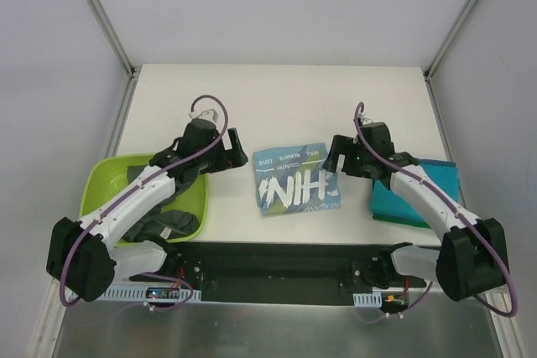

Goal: Fold and stack the t-shirts
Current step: Put the neatly folded tshirt into the corner of the board with the right arm

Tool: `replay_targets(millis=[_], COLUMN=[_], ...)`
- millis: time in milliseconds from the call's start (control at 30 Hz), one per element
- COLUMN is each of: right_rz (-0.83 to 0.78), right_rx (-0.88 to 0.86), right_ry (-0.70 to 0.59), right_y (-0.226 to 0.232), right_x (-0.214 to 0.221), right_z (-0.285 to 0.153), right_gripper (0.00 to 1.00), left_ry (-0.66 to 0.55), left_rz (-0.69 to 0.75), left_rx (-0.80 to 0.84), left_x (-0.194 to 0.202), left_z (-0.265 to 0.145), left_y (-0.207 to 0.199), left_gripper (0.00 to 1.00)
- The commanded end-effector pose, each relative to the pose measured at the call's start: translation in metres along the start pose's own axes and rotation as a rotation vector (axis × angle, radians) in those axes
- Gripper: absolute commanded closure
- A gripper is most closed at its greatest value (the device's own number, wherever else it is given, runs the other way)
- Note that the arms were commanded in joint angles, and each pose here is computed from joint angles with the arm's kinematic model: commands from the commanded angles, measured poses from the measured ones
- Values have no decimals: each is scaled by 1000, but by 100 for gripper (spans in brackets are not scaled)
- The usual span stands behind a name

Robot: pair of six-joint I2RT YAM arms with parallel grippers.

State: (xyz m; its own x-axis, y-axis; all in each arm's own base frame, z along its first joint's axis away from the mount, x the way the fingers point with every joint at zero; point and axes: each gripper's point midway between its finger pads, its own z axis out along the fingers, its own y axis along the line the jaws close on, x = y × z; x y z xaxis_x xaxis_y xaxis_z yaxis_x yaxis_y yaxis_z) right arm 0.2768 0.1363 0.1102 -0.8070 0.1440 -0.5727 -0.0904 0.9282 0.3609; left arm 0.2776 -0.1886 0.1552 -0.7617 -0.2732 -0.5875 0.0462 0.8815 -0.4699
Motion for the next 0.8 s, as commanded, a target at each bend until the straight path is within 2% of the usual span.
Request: replay_targets(millis=[0, 133, 267, 567, 767], right_rz=[79, 107, 81, 73, 34], right_rx=[26, 95, 216, 172, 266], right_ry=[-10, 73, 75, 177, 228], right_y=[8, 5, -11, 6, 5], right_x=[-2, 13, 14, 41, 64], right_z=[21, 49, 66, 94, 95], right_gripper=[4, 4, 4, 1, 8], left_ry=[4, 38, 87, 124, 115], left_rz=[-23, -24, -43, -80, -93], left_rx=[-125, -162, -168, -193, -192], left_x=[17, 25, 32, 39, 38], left_z=[3, 13, 22, 33, 31], left_y=[37, 47, 51, 64, 66], left_gripper=[1, 1, 1, 1, 1])
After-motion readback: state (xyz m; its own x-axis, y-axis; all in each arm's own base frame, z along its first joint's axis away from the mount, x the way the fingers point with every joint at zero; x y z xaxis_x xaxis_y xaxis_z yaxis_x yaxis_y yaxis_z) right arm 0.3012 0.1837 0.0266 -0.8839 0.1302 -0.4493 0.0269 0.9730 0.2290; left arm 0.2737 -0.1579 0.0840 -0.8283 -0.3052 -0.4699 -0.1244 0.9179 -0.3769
